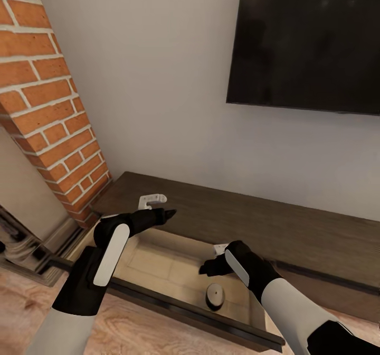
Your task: Place each of the two pumpkins and all three candles from the living room inside a cabinet in the living room (use any cabinet), then make sure every cabinet is closed, and position the cauldron so it is next to a table in the living room.
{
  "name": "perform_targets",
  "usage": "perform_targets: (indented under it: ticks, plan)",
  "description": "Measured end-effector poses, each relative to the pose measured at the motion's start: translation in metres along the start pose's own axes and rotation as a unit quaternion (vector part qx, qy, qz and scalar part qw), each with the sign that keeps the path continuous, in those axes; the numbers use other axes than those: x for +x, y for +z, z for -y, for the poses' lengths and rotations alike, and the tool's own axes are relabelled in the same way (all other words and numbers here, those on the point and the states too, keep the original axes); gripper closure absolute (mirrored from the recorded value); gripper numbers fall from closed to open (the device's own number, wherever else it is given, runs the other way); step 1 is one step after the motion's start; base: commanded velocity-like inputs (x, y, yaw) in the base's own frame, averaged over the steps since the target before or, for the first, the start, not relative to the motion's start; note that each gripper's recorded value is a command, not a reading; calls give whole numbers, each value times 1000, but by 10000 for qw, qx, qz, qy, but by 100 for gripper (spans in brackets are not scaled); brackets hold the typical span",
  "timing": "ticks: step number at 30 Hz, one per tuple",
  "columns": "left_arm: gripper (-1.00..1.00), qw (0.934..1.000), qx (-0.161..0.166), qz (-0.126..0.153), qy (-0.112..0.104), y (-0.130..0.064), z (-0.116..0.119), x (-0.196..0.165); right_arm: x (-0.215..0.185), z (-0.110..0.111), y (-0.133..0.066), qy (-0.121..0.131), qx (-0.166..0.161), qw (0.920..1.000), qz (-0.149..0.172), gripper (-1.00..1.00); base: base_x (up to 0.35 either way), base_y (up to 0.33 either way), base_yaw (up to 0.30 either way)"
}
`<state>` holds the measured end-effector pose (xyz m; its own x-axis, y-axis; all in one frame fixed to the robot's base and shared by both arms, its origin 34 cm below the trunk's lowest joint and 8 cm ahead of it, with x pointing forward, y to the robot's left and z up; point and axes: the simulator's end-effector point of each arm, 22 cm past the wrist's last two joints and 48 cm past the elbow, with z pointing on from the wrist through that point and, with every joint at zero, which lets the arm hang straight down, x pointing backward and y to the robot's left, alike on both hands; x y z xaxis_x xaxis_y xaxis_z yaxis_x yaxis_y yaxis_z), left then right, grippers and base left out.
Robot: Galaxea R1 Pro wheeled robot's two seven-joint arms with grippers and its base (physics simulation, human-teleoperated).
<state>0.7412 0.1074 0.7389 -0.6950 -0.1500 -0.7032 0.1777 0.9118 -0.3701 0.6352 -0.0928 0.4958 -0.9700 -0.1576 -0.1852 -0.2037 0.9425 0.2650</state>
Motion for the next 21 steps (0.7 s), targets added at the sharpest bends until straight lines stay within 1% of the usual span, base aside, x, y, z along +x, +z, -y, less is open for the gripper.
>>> perform_targets:
  ticks: [8,16,21]
  plan:
    - [-100,10000,1,3,3,-8,6,-13,-5,-4,-15,-2,1,10000,6,-100,-261,0,33]
    - [-100,10000,5,41,18,-20,13,-28,-13,-8,-33,-15,7,10000,49,-100,-299,0,153]
    - [-100,10000,18,71,25,-27,19,-38,-17,-11,-45,-23,14,10000,77,-100,-175,0,169]
